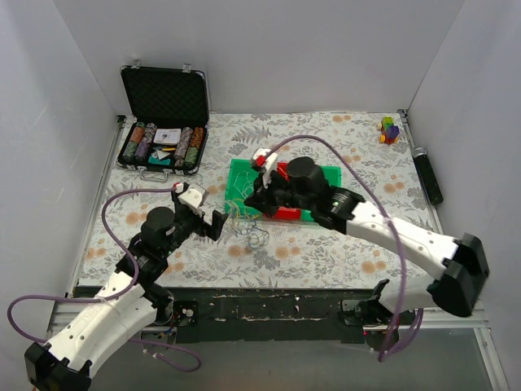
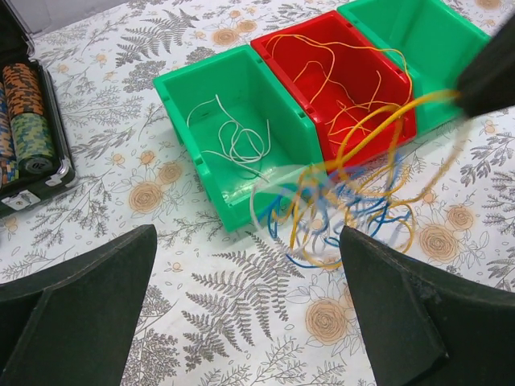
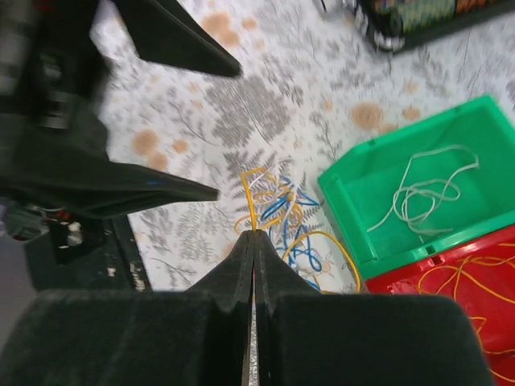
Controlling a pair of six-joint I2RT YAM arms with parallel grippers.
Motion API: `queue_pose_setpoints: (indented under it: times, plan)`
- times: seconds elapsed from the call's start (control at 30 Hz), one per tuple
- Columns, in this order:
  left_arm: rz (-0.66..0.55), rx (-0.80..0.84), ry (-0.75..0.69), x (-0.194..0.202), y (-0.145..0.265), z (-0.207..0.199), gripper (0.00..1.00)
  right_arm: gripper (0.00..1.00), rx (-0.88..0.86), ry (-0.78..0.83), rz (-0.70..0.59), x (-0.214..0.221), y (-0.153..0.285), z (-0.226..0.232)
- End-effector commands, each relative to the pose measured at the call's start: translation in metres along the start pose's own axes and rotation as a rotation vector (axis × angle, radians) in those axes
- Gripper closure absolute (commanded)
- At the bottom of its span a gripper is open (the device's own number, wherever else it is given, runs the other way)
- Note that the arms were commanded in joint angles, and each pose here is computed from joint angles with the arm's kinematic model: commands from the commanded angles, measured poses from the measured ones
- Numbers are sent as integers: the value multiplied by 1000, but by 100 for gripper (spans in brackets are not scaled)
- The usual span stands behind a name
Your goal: Untangle the cables
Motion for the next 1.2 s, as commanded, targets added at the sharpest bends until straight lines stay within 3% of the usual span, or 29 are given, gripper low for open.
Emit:
queue_pose_setpoints:
  times: [0.0, 0.27, 0.67, 0.87, 1.17]
  plan:
    - [-26, 5, 6, -7, -3, 0, 2, 99, -92, -50, -109, -10, 42, 25]
    - [-15, 195, -13, -7, -8, -18, 2, 99, -171, -127, -207, -12, 82, 45]
    - [-55, 511, 11, -28, 14, -49, 2, 99, -181, -142, -238, -23, 94, 50]
    - [-62, 510, 51, -35, 14, -50, 2, 99, -186, -141, -252, -29, 97, 52]
    - [-132, 371, 131, -52, -1, -39, 2, 99, -210, -136, -269, -40, 99, 58]
Point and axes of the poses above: each gripper's point midway between its finger pads, its own y axis back along the fingers, its own z axis along the line the jaws close on, x = y × z, the point moved 7 cm from there along y, back along the fingers, and after that the axes turned 4 degrees about -y, right-handed, at the moved point
